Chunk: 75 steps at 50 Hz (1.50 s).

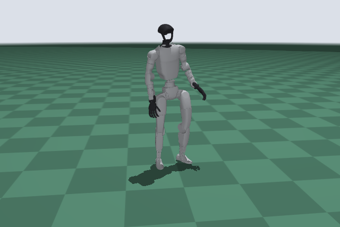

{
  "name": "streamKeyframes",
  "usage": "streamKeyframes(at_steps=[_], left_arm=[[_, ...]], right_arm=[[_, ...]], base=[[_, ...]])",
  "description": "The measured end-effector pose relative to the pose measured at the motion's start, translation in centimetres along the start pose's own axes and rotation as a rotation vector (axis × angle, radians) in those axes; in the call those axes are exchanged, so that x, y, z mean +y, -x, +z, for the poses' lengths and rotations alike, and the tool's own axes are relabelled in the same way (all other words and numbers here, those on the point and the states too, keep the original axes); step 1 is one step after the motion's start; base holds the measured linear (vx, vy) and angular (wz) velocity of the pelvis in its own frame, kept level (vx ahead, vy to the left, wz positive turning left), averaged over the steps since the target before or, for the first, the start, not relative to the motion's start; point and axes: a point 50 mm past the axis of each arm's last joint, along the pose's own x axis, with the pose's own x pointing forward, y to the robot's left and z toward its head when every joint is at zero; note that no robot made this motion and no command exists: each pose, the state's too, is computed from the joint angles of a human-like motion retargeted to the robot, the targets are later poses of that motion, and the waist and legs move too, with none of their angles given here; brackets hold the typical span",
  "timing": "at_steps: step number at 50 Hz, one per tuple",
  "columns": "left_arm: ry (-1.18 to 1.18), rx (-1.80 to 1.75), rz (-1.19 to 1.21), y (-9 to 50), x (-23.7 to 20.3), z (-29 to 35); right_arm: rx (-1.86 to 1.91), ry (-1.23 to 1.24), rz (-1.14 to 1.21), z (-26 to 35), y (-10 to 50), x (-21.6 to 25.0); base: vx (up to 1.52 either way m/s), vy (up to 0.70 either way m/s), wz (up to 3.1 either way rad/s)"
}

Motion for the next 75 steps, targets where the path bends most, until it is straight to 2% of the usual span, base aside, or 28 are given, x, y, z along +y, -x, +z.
streamKeyframes(at_steps=[5,20,21,22,24,38,48,58,63,65,67,70,75], left_arm=[[0.032,-0.003,0.008,-0.2,0.3,0.4],[0.365,-0.058,0.052,-0.6,2.0,3.0],[0.532,-0.046,0.026,-0.7,2.1,3.5],[0.604,-0.052,0.020,-0.8,2.2,4.0],[0.449,-0.097,0.077,-0.7,2.6,4.4],[0.525,-0.277,0.102,-0.6,3.7,9.3],[0.576,-0.437,0.069,0.1,4.3,12.7],[0.609,-0.733,0.004,3.6,4.9,17.6],[0.541,-0.933,0.002,6.1,5.4,20.5],[0.497,-1.012,0.045,7.1,6.2,21.3],[0.351,-1.075,0.091,7.8,7.1,21.7],[0.361,-1.182,0.172,9.7,7.8,22.6],[0.240,-1.377,0.284,12.3,9.3,24.8]], right_arm=[[0.007,0.007,0.010,0.0,0.0,0.3],[0.038,-0.030,0.126,-0.2,0.6,2.2],[0.038,-0.079,0.198,0.2,0.6,2.5],[0.030,-0.100,0.220,0.6,0.5,2.5],[0.003,-0.066,0.120,1.1,0.3,1.8],[-0.157,-0.178,0.067,5.3,-0.1,0.2],[-0.196,-0.159,0.037,5.6,-0.1,-0.7],[-0.235,-0.058,-0.002,5.9,-0.2,-1.5],[-0.204,-0.094,-0.039,5.4,-0.4,-1.8],[-0.179,-0.122,-0.038,5.1,-0.4,-1.5],[-0.158,-0.123,-0.020,4.5,-0.4,-1.3],[-0.154,-0.125,-0.061,4.2,-0.1,-0.9],[-0.201,-0.095,-0.077,4.5,0.3,-0.7]], base=[[0.03,0.08,1.60],[0.15,0.15,1.48],[0.15,0.15,2.19],[0.14,0.12,2.55],[0.14,0.09,2.63],[0.15,-0.02,2.29],[0.14,-0.16,1.76],[0.06,-0.19,1.55],[0.07,-0.03,1.49],[0.10,0.01,0.82],[0.11,0.03,0.80],[0.14,0.10,0.95],[0.14,0.14,0.99]])
